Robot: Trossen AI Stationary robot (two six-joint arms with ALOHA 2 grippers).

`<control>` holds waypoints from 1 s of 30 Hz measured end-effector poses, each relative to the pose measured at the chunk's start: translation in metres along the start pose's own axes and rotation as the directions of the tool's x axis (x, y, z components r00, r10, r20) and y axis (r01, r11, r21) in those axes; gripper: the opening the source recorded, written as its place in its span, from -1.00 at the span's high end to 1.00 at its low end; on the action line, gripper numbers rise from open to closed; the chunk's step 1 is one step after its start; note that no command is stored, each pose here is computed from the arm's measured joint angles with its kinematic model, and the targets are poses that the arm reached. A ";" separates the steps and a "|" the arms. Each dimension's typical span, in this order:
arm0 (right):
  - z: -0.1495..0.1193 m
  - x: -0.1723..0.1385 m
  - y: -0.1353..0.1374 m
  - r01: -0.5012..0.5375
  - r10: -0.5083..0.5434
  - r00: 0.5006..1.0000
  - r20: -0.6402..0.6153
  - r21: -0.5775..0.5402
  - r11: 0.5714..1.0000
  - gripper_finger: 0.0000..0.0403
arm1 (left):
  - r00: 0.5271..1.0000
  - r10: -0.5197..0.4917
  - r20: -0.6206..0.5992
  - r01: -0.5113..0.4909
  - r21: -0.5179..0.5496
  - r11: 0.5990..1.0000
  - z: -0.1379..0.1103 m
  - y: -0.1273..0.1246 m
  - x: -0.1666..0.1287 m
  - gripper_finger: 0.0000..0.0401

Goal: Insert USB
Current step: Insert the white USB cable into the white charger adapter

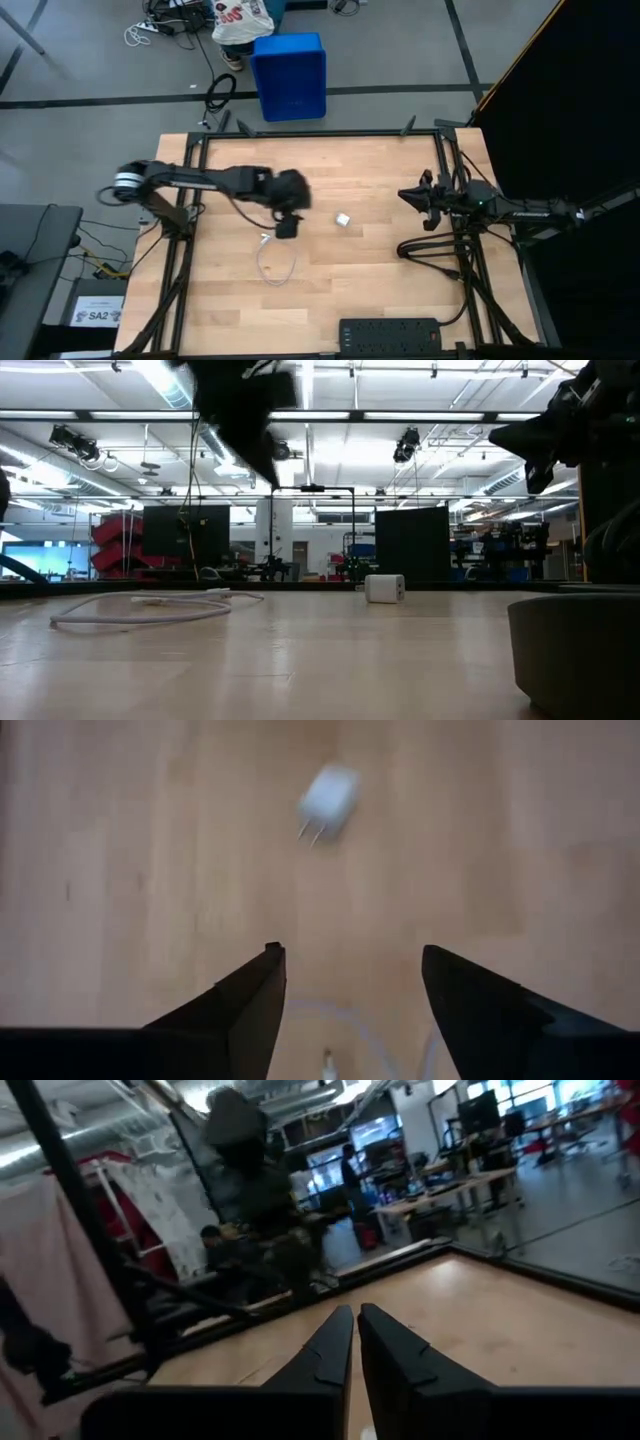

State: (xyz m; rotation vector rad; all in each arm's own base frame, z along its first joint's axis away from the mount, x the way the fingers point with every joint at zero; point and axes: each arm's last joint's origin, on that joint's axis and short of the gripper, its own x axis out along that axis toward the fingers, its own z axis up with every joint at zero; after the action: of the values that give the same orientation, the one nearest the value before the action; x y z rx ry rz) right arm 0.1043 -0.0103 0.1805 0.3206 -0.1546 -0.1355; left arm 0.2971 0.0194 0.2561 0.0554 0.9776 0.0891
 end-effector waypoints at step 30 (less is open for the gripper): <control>0.016 0.142 0.024 0.055 -0.165 0.923 -0.349 -0.304 0.951 0.97 | 0.964 0.079 -0.253 -0.115 -0.133 0.984 -0.111 0.015 0.075 0.14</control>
State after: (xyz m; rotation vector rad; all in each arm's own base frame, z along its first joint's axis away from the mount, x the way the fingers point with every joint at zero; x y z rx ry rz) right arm 0.2434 -0.0146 0.2222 0.0567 0.2598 -0.2052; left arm 0.2462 0.0431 0.1334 -0.0446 1.2148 0.2632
